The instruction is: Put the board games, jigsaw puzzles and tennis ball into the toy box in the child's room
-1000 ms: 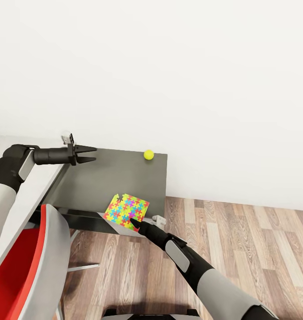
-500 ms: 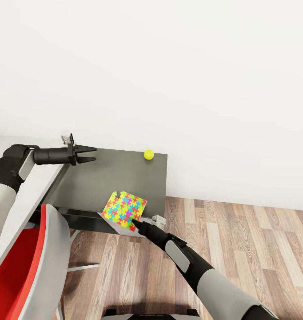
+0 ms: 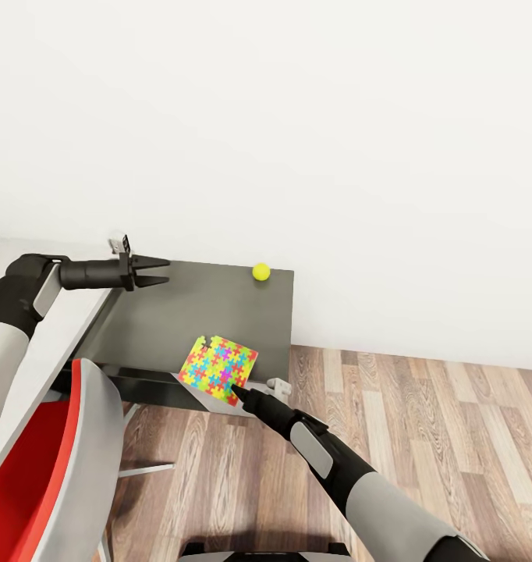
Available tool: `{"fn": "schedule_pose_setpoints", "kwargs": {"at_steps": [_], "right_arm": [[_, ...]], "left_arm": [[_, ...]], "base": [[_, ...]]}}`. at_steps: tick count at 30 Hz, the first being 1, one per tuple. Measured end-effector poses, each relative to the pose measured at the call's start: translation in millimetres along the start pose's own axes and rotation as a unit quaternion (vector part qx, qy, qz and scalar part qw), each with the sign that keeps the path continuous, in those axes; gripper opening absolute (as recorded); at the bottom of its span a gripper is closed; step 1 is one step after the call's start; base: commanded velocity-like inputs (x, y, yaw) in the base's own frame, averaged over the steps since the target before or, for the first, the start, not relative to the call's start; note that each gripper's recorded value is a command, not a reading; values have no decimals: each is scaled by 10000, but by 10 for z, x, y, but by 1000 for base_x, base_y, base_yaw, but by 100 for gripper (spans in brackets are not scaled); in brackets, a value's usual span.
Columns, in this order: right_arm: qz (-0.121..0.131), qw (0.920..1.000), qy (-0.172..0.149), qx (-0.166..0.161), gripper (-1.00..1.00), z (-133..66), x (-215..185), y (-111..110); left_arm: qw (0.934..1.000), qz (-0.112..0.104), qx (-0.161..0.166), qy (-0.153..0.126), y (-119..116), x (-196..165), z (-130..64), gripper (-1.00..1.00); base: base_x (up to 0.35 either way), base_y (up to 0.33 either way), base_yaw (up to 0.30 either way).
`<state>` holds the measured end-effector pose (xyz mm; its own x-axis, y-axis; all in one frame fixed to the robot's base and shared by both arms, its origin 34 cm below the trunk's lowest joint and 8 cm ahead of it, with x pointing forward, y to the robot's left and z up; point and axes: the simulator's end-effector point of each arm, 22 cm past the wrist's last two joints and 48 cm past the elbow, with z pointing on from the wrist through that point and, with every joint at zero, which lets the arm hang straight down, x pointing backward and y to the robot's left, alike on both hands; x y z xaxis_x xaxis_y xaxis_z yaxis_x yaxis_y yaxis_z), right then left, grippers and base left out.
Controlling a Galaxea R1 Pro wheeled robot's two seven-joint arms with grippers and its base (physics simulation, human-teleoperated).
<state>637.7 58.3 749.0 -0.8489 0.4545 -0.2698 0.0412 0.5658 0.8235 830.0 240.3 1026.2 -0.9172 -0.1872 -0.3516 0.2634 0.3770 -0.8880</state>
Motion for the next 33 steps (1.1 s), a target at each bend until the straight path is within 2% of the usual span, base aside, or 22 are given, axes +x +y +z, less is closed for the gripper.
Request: {"fn": "schedule_pose_setpoints", "kwargs": {"at_steps": [4, 11, 23, 28, 33], "right_arm": [[-7, 10000, -16, -77, -100, 3, -16, 47], [-32, 9987, -27, -513, -100, -5, -30, 254], [-48, 9984, -2, -556, -100, -5, -21, 278], [42, 9981, 213, -585, -100, -8, 67, 295], [56, 9976, 211, -651, -100, -5, 35, 357]], "left_arm": [[10000, -2, -9, 7, 6, 5, 1, 100], [10000, -1, -17, 12, 9, 8, 2, 100], [10000, -15, 19, -19, 0, 0, -10, 100], [10000, -20, 34, -26, -5, -2, -10, 100], [10000, -33, 25, -27, 6, 2, -17, 100]], "base": [[0, 0, 0], [0, 0, 0], [0, 0, 0], [0, 0, 0], [0, 0, 0]]}}
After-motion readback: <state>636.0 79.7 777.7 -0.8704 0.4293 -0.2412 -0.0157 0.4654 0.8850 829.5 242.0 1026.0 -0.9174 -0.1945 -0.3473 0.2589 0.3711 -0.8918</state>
